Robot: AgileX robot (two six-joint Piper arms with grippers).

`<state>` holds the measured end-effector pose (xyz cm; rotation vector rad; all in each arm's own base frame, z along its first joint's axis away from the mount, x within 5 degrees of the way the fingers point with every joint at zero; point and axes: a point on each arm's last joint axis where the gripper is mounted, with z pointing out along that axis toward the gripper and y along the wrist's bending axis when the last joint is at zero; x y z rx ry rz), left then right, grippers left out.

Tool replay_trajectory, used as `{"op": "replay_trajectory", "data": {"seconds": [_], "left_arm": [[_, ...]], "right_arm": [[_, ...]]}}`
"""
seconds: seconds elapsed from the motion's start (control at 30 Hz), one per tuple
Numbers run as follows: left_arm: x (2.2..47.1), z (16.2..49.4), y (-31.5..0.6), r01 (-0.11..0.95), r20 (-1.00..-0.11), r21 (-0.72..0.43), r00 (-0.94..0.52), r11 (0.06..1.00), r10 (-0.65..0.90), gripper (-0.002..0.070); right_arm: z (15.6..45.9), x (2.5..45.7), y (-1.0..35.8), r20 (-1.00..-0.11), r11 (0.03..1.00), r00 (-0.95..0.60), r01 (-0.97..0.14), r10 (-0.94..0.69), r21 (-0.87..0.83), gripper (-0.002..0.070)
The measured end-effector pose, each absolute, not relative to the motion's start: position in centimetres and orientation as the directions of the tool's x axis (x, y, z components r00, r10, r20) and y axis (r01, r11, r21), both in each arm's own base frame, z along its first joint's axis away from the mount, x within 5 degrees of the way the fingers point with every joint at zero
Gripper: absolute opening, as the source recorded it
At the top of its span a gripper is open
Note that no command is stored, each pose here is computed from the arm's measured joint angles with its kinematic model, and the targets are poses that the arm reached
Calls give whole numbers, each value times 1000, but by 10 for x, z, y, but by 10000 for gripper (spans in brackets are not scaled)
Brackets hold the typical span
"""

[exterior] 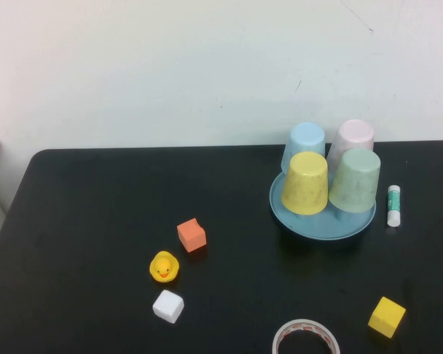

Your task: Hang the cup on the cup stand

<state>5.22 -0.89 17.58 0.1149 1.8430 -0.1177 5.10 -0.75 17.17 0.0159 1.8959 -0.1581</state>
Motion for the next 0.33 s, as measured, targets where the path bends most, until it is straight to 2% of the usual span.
{"op": "replay_trajectory", "data": {"seconds": [0.33], "left_arm": [[52,176,-9,140,-962,-23,-271,990,16,-1]], "right_arm": [[172,51,-7,-944,992,-325,93,-56,-91,0]]}}
